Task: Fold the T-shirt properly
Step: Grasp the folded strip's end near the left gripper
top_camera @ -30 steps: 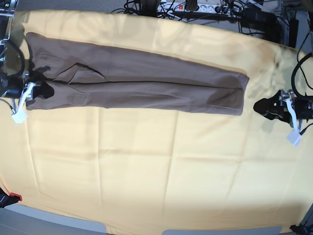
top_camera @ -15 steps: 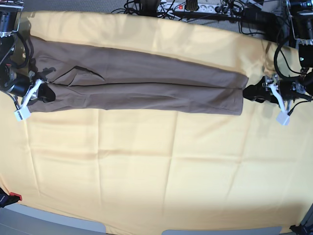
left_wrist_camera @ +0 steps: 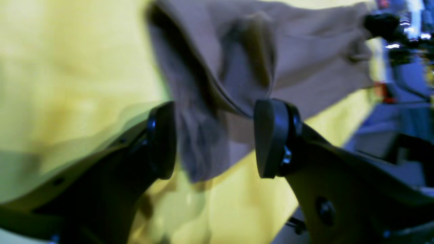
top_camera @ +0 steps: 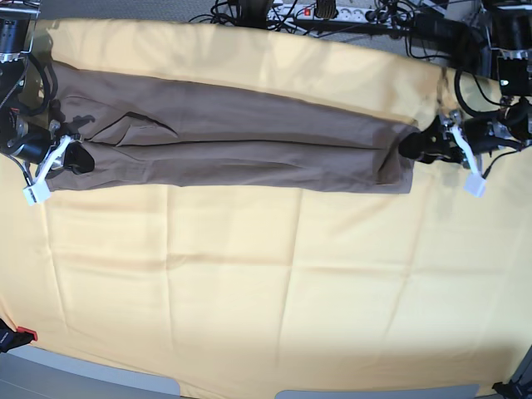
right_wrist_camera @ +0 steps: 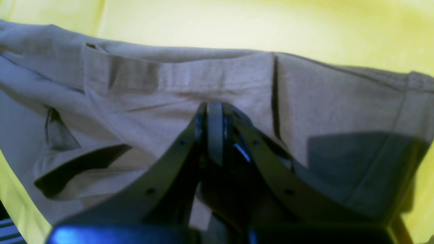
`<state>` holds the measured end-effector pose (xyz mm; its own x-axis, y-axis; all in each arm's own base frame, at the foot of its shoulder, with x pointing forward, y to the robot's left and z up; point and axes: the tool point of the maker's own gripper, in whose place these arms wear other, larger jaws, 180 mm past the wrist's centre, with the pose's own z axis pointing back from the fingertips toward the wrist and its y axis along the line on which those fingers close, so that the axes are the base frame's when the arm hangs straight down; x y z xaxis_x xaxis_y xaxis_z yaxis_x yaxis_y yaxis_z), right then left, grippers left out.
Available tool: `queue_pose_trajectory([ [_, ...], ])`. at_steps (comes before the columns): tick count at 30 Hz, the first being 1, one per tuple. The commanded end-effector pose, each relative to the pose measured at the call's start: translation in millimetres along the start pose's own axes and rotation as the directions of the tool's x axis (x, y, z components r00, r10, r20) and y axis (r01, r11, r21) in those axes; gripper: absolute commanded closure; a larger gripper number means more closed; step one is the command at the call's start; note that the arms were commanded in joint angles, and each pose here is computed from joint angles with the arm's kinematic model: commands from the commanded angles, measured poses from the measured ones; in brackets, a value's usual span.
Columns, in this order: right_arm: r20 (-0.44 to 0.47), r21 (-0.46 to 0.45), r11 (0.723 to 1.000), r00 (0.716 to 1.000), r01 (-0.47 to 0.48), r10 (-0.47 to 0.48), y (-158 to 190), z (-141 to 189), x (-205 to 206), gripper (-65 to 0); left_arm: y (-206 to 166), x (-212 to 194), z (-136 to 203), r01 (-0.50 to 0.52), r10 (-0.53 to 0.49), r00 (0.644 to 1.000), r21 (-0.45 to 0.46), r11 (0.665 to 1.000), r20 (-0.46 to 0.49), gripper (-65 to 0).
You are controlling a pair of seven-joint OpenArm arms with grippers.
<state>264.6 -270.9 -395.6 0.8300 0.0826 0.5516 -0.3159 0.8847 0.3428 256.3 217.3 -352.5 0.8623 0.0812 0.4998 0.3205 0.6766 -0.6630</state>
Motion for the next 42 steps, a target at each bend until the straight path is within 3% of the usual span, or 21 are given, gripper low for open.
queue_pose_trajectory([
  [1, -0.048, -0.028, 1.0, 0.999, -0.015, 0.013, -6, 4, -6, 0.0, 1, -2, 4, 0.018, -0.017, 0.999, 0.01, 1.0, -0.033, -37.1],
  [9, -0.056, -0.028, 1.0, 0.998, -0.015, 0.013, -6, 4, -8, 0.0, -11, 1, -7, 0.015, -0.015, 1.0, -0.049, 0.999, 0.014, -37.1],
  [20, -0.071, -0.028, 1.0, 0.997, -0.015, 0.013, -6, 4, -10, 0.0, 8, 15, -8, 0.037, -0.042, 0.995, 0.057, 0.998, 0.09, -37.1],
  [27, -0.071, -0.028, 1.0, 0.997, -0.015, 0.013, -6, 4, -11, 0.0, -6, 7, -32, -0.015, 0.016, 0.994, -0.007, 1.0, 0.11, -36.2],
  [29, -0.071, -0.028, 1.0, 0.997, -0.015, 0.013, -6, 4, -11, 0.0, -11, 6, -40, -0.026, 0.029, 0.992, -0.029, 0.999, 0.121, -26.6],
  [32, -0.071, -0.028, 1.0, 0.997, -0.015, 0.013, -6, 4, -11, 0.0, -15, 4, -46, -0.035, 0.04, 0.991, -0.046, 0.998, 0.126, -2.1],
  [38, -0.072, -0.028, 0.999, 0.997, -0.015, 0.013, -6, 4, -11, 0.0, -16, 21, -42, -0.012, 0.018, 0.987, -0.043, 0.999, 0.157, 0.0],
  [42, -0.075, -0.03, 0.999, 0.997, -0.016, 0.014, -7, 4, -11, 0.0, -31, 36, -37, -0.002, 0.025, 0.983, -0.124, 0.992, 0.181, 0.0],
])
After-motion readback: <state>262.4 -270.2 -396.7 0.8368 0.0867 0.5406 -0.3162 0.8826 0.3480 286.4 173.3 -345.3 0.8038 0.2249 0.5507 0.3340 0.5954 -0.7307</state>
